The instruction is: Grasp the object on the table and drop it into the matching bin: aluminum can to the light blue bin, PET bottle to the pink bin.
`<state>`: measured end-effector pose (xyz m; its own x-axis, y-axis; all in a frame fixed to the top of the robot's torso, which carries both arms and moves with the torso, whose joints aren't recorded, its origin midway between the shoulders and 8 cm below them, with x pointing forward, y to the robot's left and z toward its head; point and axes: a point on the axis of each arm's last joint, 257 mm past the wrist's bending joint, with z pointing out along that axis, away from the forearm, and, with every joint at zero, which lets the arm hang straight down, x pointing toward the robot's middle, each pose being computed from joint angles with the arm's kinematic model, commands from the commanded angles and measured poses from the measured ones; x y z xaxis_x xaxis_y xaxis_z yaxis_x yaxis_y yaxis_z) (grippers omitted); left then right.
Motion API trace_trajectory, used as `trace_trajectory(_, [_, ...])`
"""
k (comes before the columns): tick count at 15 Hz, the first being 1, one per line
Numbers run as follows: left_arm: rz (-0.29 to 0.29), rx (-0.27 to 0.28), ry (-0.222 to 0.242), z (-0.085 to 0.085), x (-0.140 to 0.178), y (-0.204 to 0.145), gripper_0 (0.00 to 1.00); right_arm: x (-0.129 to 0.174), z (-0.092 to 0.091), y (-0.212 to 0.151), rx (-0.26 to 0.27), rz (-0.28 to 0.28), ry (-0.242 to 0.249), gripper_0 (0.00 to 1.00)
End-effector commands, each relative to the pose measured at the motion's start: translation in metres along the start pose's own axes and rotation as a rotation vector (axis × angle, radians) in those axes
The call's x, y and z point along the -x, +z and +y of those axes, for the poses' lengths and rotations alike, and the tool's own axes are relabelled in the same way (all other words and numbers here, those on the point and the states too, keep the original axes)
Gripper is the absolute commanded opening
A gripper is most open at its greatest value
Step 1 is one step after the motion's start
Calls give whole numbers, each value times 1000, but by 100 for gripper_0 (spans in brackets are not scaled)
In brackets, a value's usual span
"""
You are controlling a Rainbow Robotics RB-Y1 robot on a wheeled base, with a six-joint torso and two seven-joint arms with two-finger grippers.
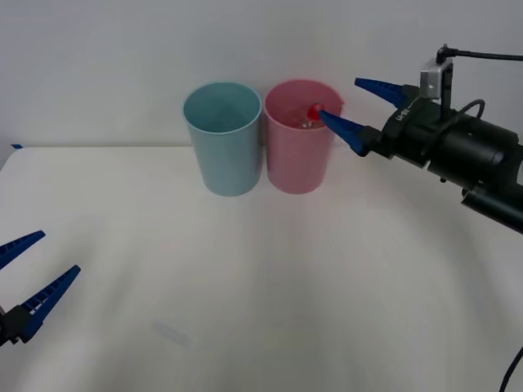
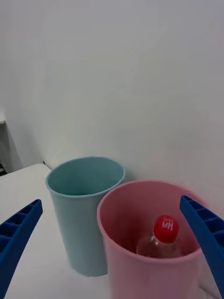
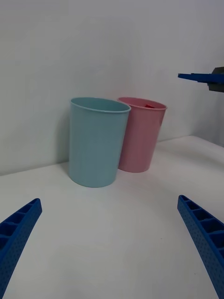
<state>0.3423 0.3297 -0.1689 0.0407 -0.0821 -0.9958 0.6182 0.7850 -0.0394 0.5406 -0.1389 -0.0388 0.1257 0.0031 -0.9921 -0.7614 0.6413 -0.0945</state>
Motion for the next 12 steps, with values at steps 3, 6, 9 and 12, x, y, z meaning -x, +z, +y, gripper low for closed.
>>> trace_trajectory(3, [0, 0, 0, 0, 0, 0, 100, -20, 22, -50, -21, 2, 22, 100])
trace_trajectory(6, [0, 0, 0, 0, 0, 0, 100, -42, 28, -86, -57, 15, 43, 100])
trace_trajectory(9, [0, 0, 0, 0, 0, 0, 100, -65, 26, -127, -103, 37, -19, 100])
trace_trajectory(12, [0, 0, 0, 0, 0, 0, 100, -80, 32, -161, -117, 56, -45, 100])
